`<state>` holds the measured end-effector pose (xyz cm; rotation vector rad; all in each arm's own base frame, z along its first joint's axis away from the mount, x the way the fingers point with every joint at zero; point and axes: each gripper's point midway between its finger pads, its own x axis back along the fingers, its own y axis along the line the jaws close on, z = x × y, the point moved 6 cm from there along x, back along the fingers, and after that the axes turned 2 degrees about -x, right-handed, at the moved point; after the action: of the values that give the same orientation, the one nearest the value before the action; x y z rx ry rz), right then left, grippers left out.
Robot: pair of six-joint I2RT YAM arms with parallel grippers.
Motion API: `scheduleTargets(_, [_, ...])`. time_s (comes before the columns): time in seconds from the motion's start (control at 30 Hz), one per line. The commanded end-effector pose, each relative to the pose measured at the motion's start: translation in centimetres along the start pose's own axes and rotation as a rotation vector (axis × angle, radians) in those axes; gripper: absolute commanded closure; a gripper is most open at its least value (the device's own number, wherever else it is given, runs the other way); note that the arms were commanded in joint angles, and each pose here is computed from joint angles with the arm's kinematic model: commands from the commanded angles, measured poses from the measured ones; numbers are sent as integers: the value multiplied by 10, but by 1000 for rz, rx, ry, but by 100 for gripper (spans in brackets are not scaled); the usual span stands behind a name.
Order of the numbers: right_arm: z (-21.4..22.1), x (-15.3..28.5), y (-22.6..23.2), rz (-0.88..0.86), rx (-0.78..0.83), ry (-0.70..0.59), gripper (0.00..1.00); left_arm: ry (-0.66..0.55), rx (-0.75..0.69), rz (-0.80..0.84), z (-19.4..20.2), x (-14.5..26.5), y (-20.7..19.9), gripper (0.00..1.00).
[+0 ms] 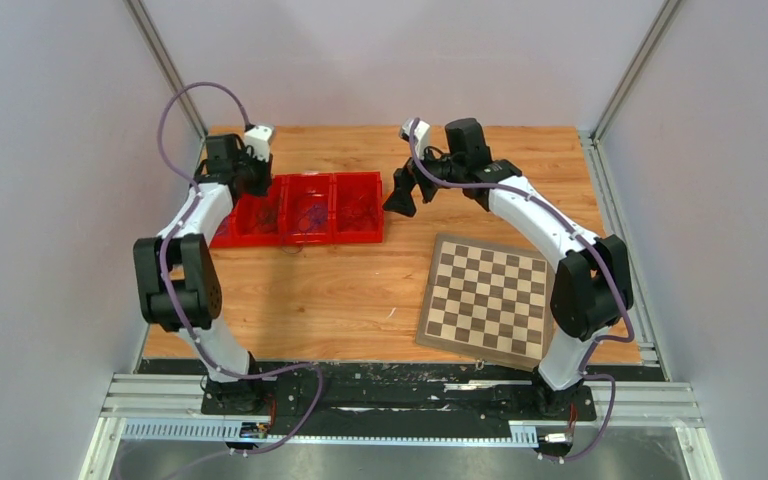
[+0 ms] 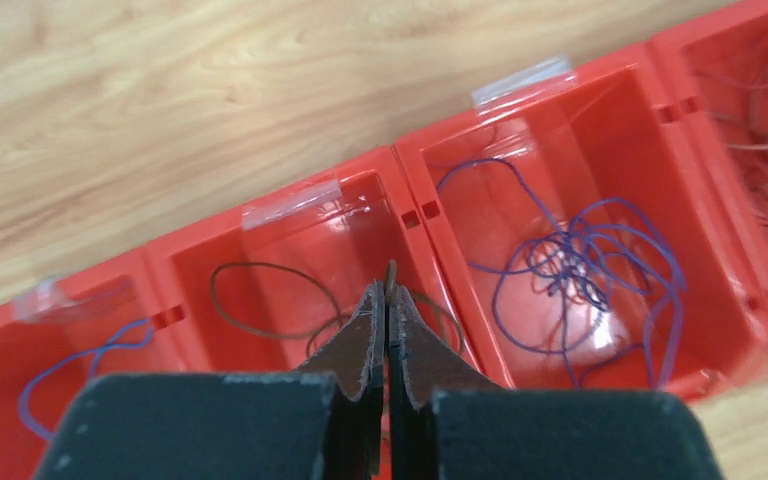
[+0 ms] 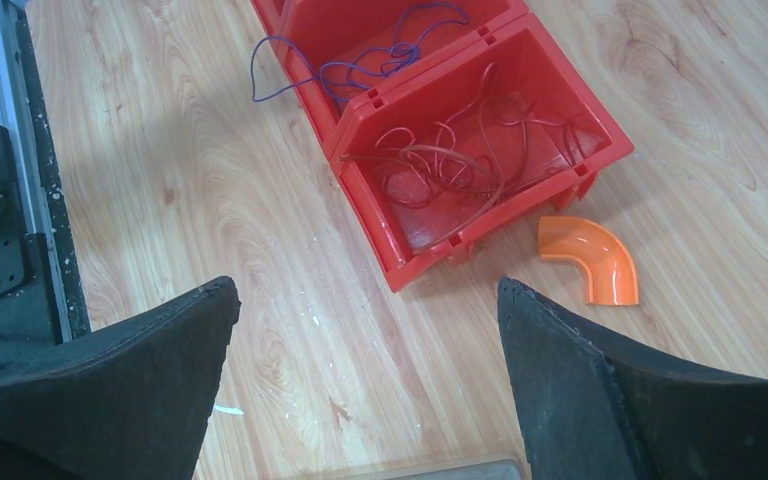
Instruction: Untangle the cables
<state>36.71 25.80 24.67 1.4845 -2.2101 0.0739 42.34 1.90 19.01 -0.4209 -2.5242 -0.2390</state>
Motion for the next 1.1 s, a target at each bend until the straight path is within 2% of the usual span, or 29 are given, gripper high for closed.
scheduleTargets(0.0, [-15,14,2,14,41,-38,0,122,29,-78,15,-32,15,100])
scheduleTargets(0.17, [-10,22,-4,41,26,-32,0,276,155,-119,43,-56,18,100])
scheduleTargets(0.33, [-4,28,-7,57,13,-26,0,336,170,-120,67,-59,13,100])
scheduleTargets(0.43, [-3,28,-7,56,12,-26,0,349,175,-128,66,-61,16,98])
scheduleTargets(0.5, [-4,29,-8,56,15,-28,0,335,171,-128,58,-58,17,85])
scheduleTargets(0.53, [-5,29,-8,57,18,-29,0,323,168,-124,53,-56,17,73])
scheduleTargets(0.6, [-6,30,-8,58,22,-31,0,294,159,-116,42,-47,16,59])
scheduleTargets(0.67, [-6,30,-8,56,21,-32,0,264,151,-104,30,-37,15,51])
scheduleTargets(0.9, [-8,28,-7,35,18,-36,0,185,134,-97,-3,2,8,39])
scheduleTargets(1.03, [-9,27,-8,27,14,-34,0,140,129,-81,-17,21,2,18])
scheduleTargets(1.07, [-9,27,-8,27,15,-34,0,123,126,-76,-21,27,0,10])
